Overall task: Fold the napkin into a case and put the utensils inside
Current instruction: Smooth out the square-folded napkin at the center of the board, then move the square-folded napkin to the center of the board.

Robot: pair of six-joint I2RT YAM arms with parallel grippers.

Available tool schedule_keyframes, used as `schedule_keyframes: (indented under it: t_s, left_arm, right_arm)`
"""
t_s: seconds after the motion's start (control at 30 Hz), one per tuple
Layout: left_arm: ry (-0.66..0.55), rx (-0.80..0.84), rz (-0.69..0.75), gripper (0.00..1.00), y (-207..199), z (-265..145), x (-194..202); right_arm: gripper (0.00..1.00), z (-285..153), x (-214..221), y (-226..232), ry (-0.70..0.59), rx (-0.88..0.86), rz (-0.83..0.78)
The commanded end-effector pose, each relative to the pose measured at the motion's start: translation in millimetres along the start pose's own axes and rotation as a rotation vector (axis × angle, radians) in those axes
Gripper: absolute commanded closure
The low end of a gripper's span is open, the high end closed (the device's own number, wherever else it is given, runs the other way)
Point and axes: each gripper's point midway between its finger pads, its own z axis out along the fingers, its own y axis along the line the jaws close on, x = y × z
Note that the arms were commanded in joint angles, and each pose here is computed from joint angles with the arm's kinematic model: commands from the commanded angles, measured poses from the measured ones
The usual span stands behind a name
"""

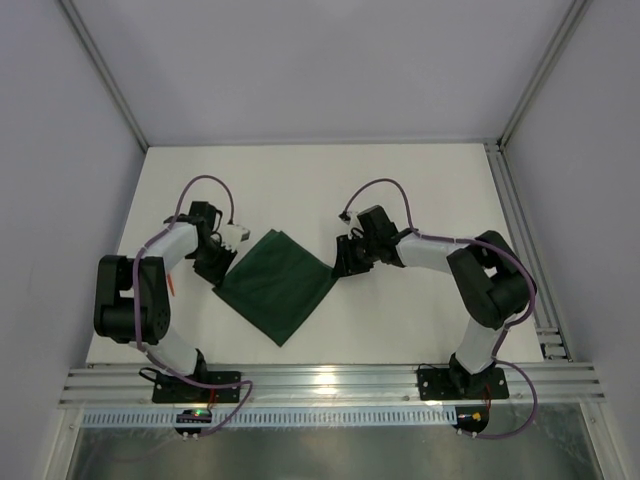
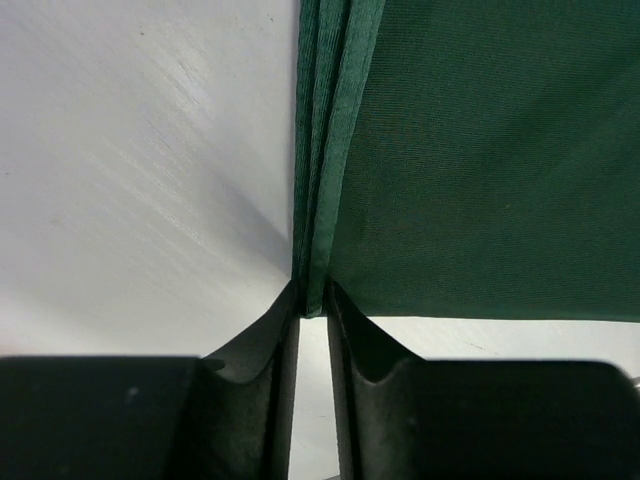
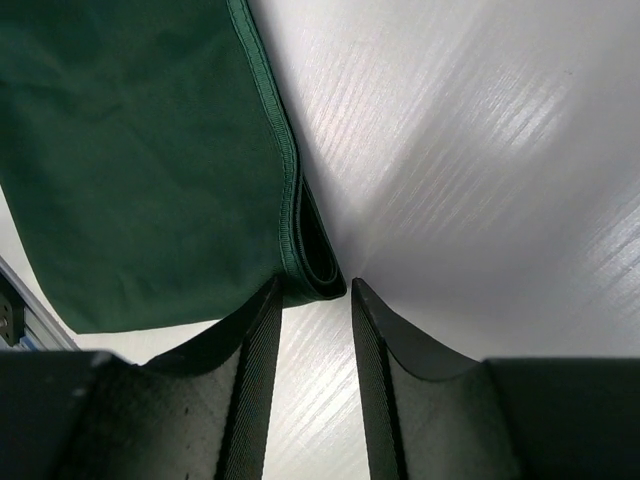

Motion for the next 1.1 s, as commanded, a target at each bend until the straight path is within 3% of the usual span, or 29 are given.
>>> schedule_keyframes:
  t_s: [0.0,0.3,0.63,0.7,0.8,0.93,1.07]
  left_arm:
    - [-0.023,-0.018,-0.025,0.8,3.6,-0.5,-4.5]
    - [-0.072,-0.005,-0.047,0.64,1.7,-28.9,-12.5]
    - [-0.035,0.058,-0.105,0.6,-1.6,-24.9,-7.6]
    - [-0.044,0.072,-0.107,0.59,-3.1,-27.2,-9.0]
    - [-0.057,0.077,-0.136,0.59,2.7,-30.1,-7.1]
    - [-0.071,0.091,-0.143,0.59,2.7,-28.7,-9.4]
    - [-0.084,0.106,-0.17,0.59,5.3,-29.4,-8.4]
  right_arm:
    - [0.63,4.7,-4.8,5.2,-0.029,-0.033,-0.025]
    - [0.73,7.7,5.3,1.0,0.003,-0.024,-0.015]
    - [0.8,1.1,39.8,19.3,0.049,-0.028,-0.02]
    - [0.78,-3.0,48.5,28.4,0.064,-0.041,-0.028]
    - [0.61,-14.1,52.4,34.2,0.102,-0.036,-0.036]
    - [0.54,-25.2,16.6,37.1,0.08,0.007,-0.099]
    - [0.55,-17.9,-59.4,54.5,-0.021,0.012,-0.181]
